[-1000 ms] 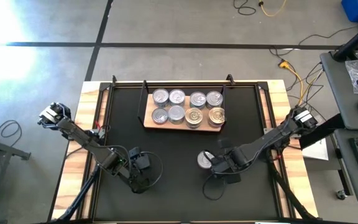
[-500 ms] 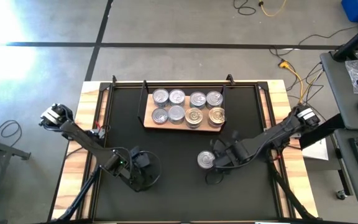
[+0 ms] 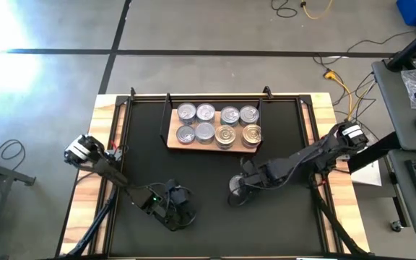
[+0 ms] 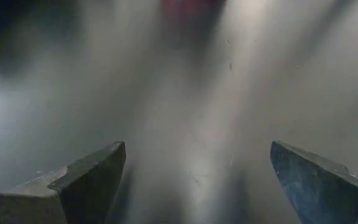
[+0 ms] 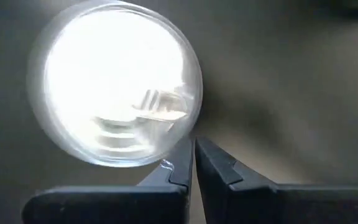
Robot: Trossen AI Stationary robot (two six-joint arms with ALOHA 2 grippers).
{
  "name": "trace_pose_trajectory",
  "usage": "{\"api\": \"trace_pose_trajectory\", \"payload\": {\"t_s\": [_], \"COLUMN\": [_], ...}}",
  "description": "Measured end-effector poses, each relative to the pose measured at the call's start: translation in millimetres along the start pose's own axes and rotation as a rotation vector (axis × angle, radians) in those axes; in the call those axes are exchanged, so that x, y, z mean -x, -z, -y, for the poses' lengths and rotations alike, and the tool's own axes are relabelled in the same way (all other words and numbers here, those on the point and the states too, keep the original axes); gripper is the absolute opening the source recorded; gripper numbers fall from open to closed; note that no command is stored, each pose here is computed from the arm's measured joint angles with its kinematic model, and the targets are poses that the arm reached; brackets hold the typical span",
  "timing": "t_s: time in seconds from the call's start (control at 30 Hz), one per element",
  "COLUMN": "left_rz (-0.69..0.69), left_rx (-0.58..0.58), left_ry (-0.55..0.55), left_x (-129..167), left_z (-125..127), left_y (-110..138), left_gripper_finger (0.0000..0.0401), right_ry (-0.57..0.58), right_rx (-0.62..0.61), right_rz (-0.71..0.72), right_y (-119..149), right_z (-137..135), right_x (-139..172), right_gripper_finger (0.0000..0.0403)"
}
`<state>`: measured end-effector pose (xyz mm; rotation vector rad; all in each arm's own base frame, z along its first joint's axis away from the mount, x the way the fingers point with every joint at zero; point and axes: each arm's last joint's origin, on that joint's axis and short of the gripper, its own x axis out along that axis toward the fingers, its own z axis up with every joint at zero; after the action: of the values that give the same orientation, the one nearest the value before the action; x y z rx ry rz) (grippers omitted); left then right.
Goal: Stack canned seafood by type on shelf
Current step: Stack the red tuna can on the red tuna can
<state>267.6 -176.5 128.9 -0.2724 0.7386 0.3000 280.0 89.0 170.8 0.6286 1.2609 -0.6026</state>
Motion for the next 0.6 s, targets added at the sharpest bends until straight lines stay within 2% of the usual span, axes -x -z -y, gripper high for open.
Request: {"api": "trace_pose_trajectory", "payload": {"t_s": [0.2, 0.33, 0.43, 0.6], "left_rz": [0.004, 0.004, 0.004, -0.01], "left_rx": [0.005, -0.007, -0.043, -0.099], "left_ry": [-0.001, -0.005, -0.003, 0.015], "left_x": [-3, -4, -4, -5], "left_z": [2, 1, 1, 2], "left_y": [-2, -3, -3, -6], "left_gripper_finger": [0.0385, 0.0385, 0.0385, 0.0385], "right_ry": [-0.058, -0.141, -0.061, 0.201], "right_rx": [-0.01, 0.12, 0.221, 0.266], "right_rz": [0.037, 0.103, 0.078, -0.09], "right_y": [-12, -24, -24, -8], "right_z": [-13, -28, -26, 0], "right_x": [-5, 10, 20, 22], "right_gripper_finger": [0.0013, 0.0013, 0.0013, 0.0013]}}
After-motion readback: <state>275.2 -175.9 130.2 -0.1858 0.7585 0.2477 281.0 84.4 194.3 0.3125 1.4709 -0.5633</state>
